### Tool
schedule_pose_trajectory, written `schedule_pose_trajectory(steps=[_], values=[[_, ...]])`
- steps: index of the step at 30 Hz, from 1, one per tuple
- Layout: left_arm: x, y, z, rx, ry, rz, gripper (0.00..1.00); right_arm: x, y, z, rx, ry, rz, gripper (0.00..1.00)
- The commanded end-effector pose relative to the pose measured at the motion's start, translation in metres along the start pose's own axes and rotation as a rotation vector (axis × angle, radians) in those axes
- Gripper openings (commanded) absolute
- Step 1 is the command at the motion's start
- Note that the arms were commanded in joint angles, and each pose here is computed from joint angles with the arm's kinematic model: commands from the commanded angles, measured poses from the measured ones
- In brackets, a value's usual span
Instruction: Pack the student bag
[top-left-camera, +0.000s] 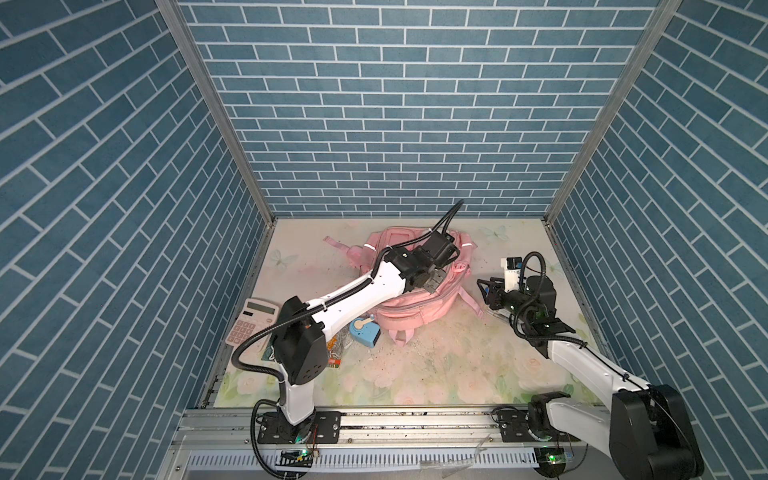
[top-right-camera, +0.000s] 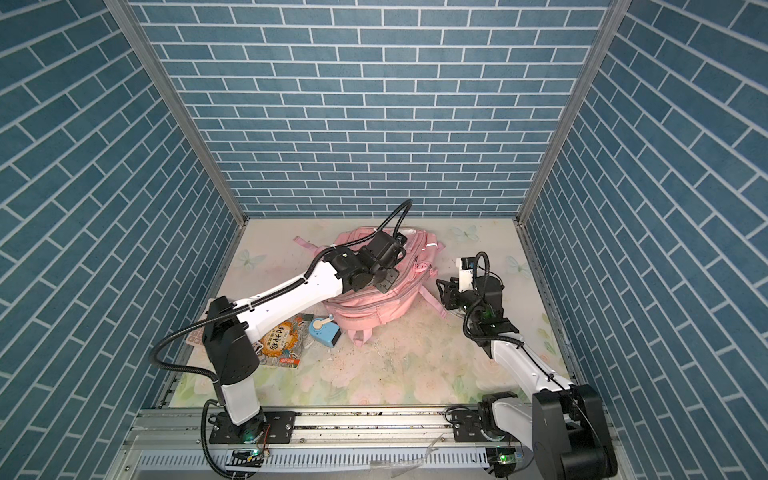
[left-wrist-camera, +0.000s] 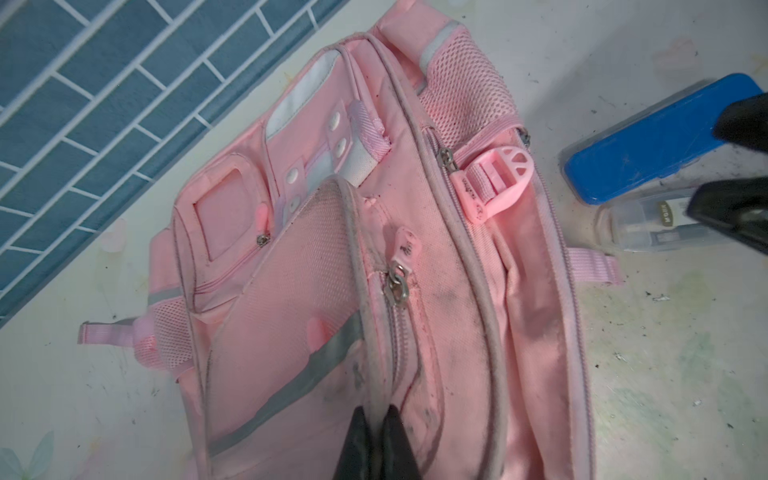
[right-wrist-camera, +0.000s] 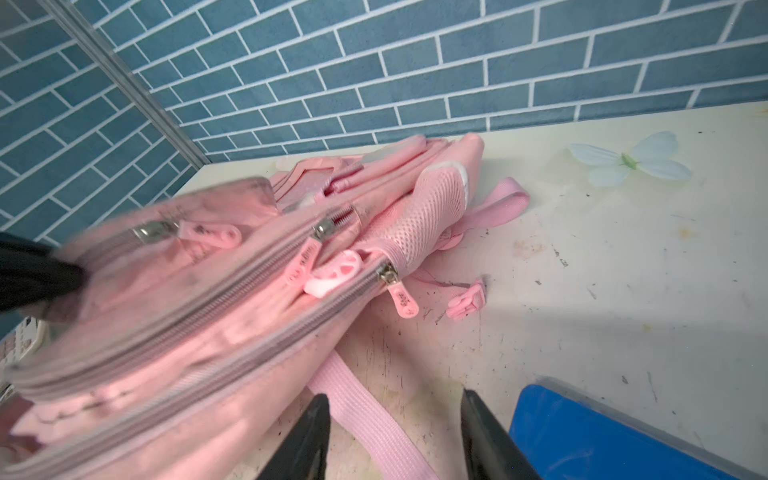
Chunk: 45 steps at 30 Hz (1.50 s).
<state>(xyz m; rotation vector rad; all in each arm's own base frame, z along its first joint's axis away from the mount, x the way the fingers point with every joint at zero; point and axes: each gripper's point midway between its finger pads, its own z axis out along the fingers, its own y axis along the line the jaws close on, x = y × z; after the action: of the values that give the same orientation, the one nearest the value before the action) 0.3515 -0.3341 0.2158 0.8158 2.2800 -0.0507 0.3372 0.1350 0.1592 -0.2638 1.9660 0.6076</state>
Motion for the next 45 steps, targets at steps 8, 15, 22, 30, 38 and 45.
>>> schedule_pose_trajectory(steps=[8, 15, 22, 30, 38, 45], values=[[-0.063, 0.033, -0.078, 0.073, -0.377, -0.039, 0.00, -0.018, 0.035, 0.009, -0.228, -0.087, -0.117, 0.55], [-0.066, 0.035, -0.096, 0.122, -0.441, -0.063, 0.00, -0.028, 0.045, 0.019, -0.311, -0.131, -0.163, 0.57], [-0.066, 0.037, -0.101, 0.130, -0.466, -0.083, 0.00, -0.031, 0.042, 0.033, -0.326, -0.154, -0.176, 0.56], [-0.066, 0.036, -0.102, 0.141, -0.475, -0.087, 0.00, -0.027, 0.037, 0.038, -0.316, -0.171, -0.244, 0.52], [-0.063, 0.037, -0.095, 0.141, -0.462, -0.096, 0.00, -0.021, 0.040, 0.040, -0.343, -0.178, -0.279, 0.36], [-0.062, 0.045, -0.090, 0.121, -0.454, -0.138, 0.00, -0.021, 0.044, 0.037, -0.365, -0.203, -0.292, 0.17]])
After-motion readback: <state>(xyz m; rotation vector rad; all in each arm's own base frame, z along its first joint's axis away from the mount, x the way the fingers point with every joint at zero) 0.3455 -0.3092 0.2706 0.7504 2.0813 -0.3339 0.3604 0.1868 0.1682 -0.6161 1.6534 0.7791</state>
